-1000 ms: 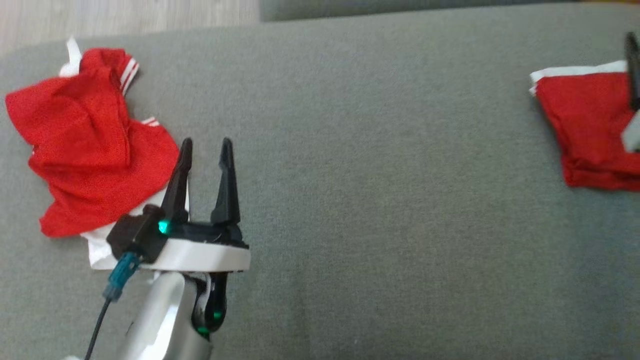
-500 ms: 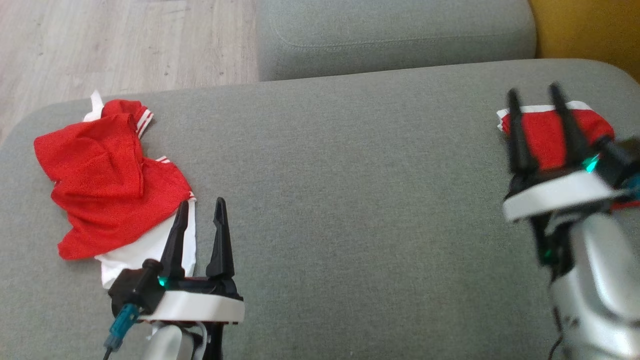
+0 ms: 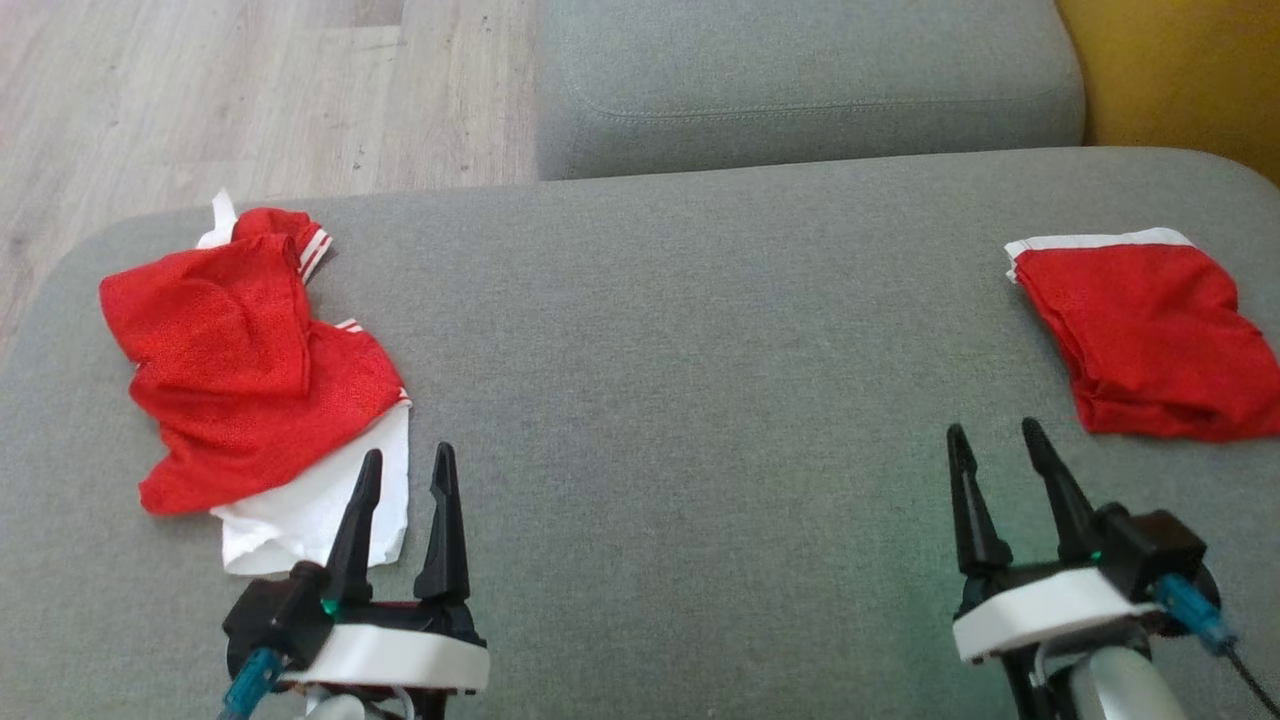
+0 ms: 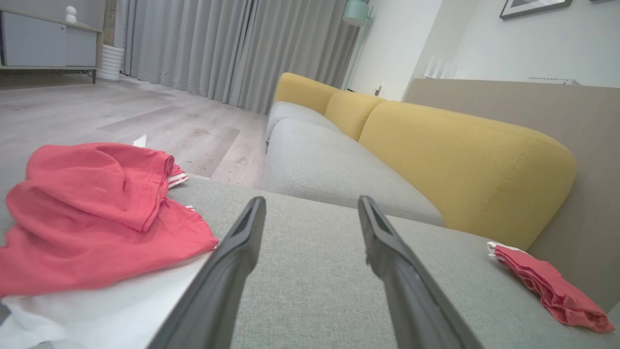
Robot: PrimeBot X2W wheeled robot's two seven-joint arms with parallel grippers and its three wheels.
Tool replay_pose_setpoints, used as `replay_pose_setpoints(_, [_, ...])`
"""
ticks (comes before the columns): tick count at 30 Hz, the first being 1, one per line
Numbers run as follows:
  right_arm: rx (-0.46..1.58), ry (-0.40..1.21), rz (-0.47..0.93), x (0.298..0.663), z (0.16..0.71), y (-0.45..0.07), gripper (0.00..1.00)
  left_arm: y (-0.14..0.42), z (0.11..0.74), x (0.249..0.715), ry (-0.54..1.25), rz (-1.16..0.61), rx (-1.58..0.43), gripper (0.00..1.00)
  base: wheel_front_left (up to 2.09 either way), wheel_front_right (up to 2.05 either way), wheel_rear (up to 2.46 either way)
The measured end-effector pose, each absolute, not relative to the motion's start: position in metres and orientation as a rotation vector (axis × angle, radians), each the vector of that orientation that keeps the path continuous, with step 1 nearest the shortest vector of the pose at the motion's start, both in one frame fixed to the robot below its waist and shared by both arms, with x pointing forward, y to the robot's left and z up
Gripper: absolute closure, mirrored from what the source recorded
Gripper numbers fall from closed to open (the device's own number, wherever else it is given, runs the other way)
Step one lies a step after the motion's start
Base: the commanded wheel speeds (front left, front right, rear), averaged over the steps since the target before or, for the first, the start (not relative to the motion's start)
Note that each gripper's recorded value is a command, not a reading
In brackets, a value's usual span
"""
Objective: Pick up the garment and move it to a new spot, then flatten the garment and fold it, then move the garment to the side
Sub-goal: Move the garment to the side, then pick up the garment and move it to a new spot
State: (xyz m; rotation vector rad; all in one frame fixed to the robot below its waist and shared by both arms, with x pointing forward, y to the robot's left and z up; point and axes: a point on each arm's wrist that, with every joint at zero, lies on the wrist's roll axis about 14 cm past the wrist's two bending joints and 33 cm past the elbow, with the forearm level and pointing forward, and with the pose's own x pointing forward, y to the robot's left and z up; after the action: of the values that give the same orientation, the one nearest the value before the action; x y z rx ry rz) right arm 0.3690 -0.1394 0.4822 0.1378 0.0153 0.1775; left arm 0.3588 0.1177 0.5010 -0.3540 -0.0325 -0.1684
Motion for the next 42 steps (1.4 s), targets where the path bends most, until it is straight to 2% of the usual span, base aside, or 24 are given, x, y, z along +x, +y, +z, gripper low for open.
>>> replay_pose_setpoints(23, [0.173, 0.000, 0.184, 0.367, 0.485, -0.135, 0.00, 0.123, 0.497, 0.356, -0.024, -0.147, -0.365, 0.00, 0.00, 0.00, 0.00])
replay_pose_setpoints(42, [0.221, 0.050, 0.499, 0.359, 0.482, -0.029, 0.00, 0.206, 0.499, 0.314, -0.080, 0.119, -0.339, 0.00, 0.00, 0.00, 0.00])
